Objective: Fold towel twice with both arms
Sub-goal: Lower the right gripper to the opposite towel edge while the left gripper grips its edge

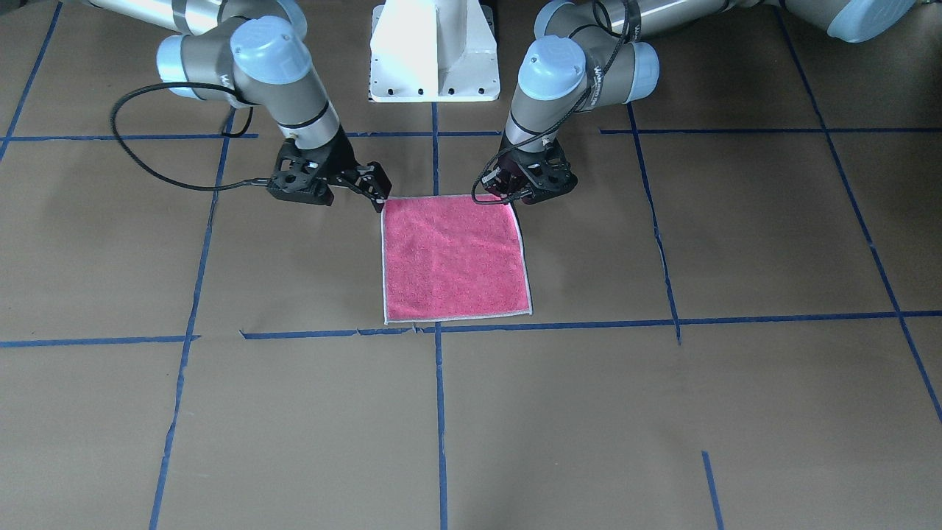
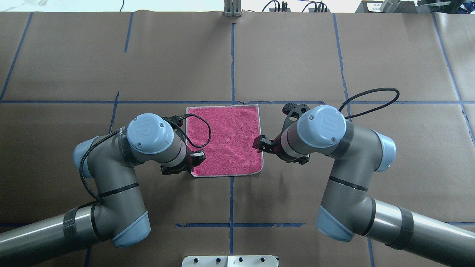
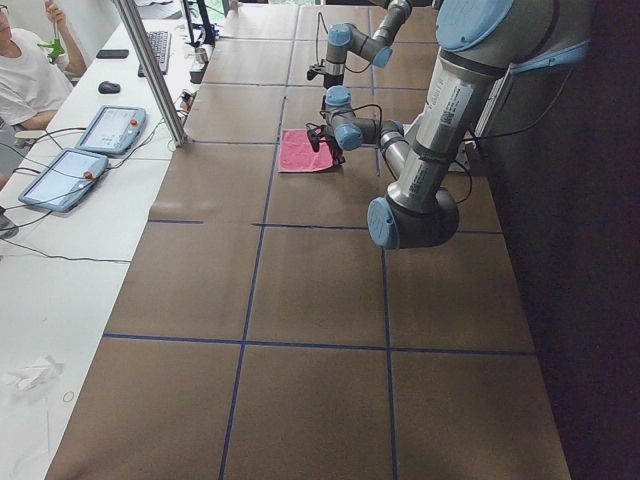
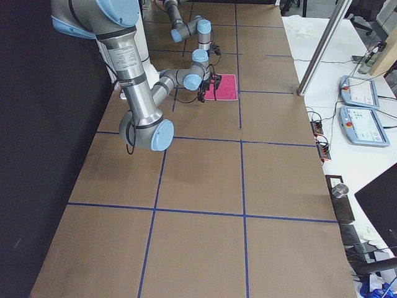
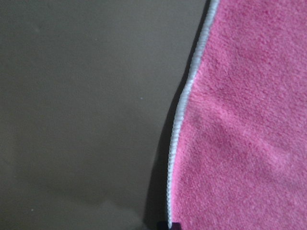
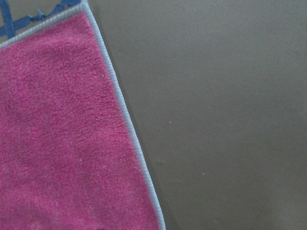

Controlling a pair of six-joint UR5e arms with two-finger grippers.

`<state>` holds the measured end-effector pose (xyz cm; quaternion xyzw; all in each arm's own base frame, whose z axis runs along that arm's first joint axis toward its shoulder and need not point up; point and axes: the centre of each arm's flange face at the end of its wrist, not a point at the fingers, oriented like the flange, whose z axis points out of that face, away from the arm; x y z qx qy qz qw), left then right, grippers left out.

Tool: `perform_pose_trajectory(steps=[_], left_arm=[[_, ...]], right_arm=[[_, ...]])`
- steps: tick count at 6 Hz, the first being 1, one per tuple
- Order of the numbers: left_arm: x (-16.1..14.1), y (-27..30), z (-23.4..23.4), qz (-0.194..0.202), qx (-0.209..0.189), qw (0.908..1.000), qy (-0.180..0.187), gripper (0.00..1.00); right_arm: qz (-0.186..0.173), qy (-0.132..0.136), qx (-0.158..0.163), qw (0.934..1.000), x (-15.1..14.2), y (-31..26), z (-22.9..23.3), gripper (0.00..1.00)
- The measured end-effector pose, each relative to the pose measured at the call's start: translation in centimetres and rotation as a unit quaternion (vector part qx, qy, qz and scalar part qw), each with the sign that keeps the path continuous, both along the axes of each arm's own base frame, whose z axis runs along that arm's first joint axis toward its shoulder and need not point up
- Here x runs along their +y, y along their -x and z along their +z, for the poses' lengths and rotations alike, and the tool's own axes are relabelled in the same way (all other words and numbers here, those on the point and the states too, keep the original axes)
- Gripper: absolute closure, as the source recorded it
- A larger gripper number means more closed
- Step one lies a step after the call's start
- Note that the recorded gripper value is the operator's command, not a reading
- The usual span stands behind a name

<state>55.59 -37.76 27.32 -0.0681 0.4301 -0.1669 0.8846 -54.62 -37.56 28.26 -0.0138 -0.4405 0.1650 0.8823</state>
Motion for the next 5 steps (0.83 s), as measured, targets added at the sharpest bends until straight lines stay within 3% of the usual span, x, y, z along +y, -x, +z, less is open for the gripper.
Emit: perform_pose_trajectory(steps=[3,4,5], left_arm=[[0.01,0.03,-0.01,0.000,0.001,1.0000,0.000,0.95],[-0.01,0.04,-0.01,0.000,0.001,1.0000,0.000,0.95],[-0.04,0.08,-0.04,-0.001,0.001,1.0000,0.000,0.95]], right_arm=[[-0.001,-0.001,0.010,0.9999,1.39,2.03,0.49,0.55],[-0.001,0.000,0.009,1.0000,1.54,2.14,0.44,0.63],[-0.001,0.000,0.009,1.0000,1.58,2.15,0.38,0.63]])
